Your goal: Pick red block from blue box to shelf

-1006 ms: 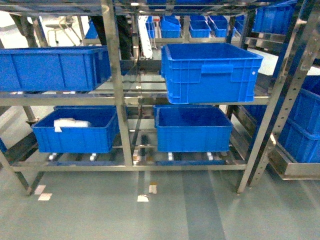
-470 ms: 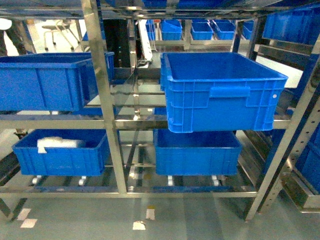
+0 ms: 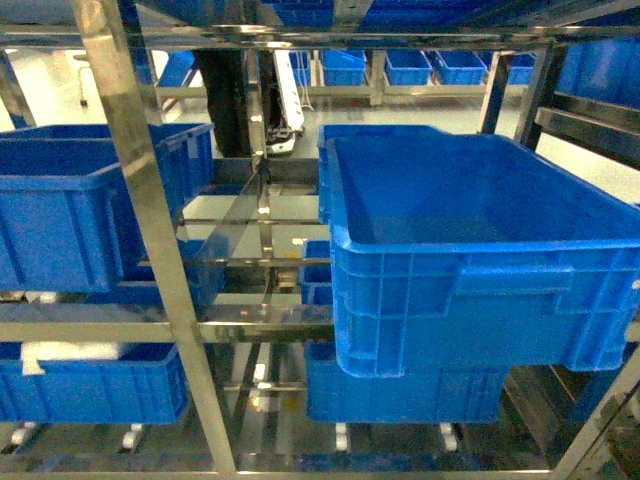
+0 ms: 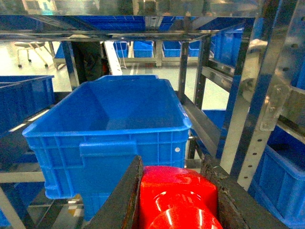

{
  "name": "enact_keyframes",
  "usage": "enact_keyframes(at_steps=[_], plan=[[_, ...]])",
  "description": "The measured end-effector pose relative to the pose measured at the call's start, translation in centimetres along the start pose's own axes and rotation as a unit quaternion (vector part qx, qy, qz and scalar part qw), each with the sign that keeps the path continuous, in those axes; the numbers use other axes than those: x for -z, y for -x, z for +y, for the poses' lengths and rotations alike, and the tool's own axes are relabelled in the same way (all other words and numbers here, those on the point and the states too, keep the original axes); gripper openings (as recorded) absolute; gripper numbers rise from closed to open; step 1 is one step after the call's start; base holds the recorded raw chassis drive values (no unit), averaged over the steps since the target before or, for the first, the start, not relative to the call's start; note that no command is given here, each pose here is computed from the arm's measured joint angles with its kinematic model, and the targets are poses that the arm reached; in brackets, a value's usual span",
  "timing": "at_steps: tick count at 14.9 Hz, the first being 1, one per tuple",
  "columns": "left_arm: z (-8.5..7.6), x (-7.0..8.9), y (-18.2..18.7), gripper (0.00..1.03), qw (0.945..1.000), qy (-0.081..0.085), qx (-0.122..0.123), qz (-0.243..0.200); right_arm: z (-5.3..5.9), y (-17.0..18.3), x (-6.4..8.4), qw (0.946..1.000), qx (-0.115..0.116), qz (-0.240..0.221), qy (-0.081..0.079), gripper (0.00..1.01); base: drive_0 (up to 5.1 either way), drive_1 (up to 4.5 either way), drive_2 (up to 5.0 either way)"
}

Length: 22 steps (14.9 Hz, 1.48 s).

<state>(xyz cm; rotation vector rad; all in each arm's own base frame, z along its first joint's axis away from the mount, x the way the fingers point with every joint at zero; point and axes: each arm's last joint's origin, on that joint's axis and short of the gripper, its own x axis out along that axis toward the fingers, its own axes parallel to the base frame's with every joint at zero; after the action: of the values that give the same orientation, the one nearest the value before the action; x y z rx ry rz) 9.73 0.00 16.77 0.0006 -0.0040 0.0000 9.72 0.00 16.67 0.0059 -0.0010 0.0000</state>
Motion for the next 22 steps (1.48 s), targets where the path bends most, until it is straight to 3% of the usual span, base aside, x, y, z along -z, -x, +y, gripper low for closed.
enact_keyframes(at_steps=[7, 22], plan=[[0.00, 0.01, 0.00, 0.98, 1.0000, 0.000, 0.000, 0.001, 0.00, 0.00, -0.01, 1.0000, 0.000, -0.001, 0.000, 0.29, 0.0, 4.20, -4.2], [0.00, 0.01, 0.00, 0.98, 1.0000, 0.000, 0.000, 0.000, 0.00, 0.00, -0.02, 1.0000, 0.000, -0.001, 0.000, 0.29, 0.0, 0.00, 0.0]])
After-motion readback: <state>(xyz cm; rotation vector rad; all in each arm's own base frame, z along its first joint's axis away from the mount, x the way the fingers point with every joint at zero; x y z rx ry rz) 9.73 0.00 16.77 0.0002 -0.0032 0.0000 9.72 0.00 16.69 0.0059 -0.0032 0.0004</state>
